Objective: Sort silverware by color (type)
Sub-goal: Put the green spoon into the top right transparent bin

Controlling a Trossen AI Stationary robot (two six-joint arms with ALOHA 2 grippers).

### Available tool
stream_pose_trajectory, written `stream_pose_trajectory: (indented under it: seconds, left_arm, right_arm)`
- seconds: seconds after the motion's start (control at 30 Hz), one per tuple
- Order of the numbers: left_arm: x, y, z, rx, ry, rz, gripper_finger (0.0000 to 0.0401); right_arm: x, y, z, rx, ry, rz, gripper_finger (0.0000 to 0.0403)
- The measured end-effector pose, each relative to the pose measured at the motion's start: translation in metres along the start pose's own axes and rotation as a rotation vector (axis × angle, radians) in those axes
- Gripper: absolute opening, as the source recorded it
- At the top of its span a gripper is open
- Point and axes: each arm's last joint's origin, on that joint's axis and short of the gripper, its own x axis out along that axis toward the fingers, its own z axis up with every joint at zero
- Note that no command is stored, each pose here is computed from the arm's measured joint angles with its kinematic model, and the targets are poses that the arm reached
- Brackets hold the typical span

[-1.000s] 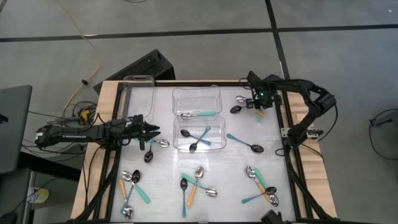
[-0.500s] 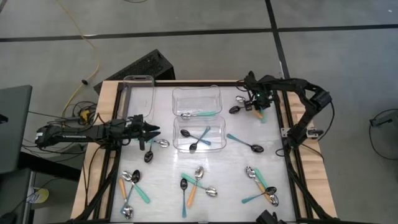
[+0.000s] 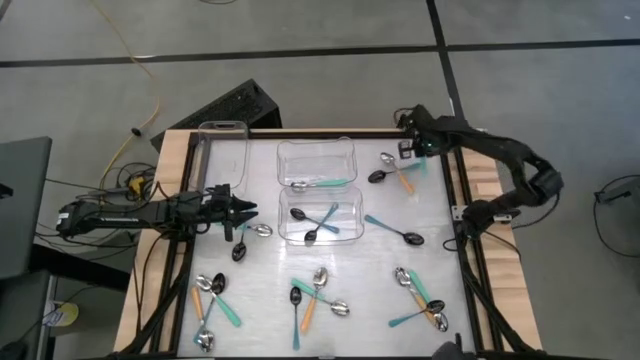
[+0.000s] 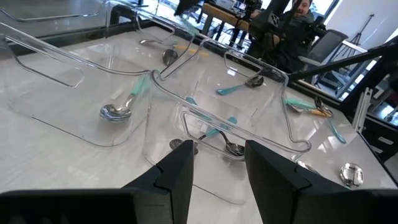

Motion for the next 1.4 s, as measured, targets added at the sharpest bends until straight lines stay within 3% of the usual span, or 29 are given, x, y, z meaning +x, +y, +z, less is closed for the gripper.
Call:
stream_pose_trajectory:
  seconds: [0.13, 0.27, 0.4, 0.6, 0.7, 0.87, 1.0, 1.27, 1.4]
  left_arm:
    - [0.000, 0.000, 0.000, 0.000, -0.007, 0.016, 0.0130]
    - [0.000, 0.001, 0.001, 0.009, -0.014, 0.030, 0.0130]
    - [0.000, 0.001, 0.001, 0.010, -0.023, 0.029, 0.0130]
    - [0.000, 0.002, 0.002, 0.010, -0.043, 0.083, 0.0130]
    - [0.000, 0.003, 0.002, 0.010, -0.055, 0.111, 0.0130]
    - [0.000, 0.003, 0.002, 0.010, -0.056, 0.113, 0.0130]
    - [0.000, 0.003, 0.002, 0.000, -0.051, 0.100, 0.0130]
    - [0.000, 0.003, 0.002, -0.002, -0.049, 0.099, 0.0130]
    - [0.000, 0.003, 0.002, -0.007, -0.045, 0.094, 0.0130]
  right_arm:
    - [-0.033, 0.002, 0.004, -0.063, -0.208, 0.089, 0.0077]
    - [-0.070, 0.021, 0.001, -0.182, -0.427, 0.272, 0.0077]
    - [-0.104, 0.058, -0.013, -0.397, -0.611, 0.574, 0.0077]
    - [-0.123, 0.122, -0.043, -0.694, -0.823, 0.754, 0.0077]
    - [-0.123, 0.151, -0.042, -0.784, -0.818, 0.749, 0.0077]
    - [-0.112, 0.194, -0.031, -0.972, -0.648, 0.638, 0.0077]
    - [-0.102, 0.220, -0.023, -1.044, -0.544, 0.584, 0.0077]
    - [-0.079, 0.250, -0.021, -1.172, -0.389, 0.502, 0.0079]
    - [-0.072, 0.260, -0.021, -1.190, -0.356, 0.486, 0.0101]
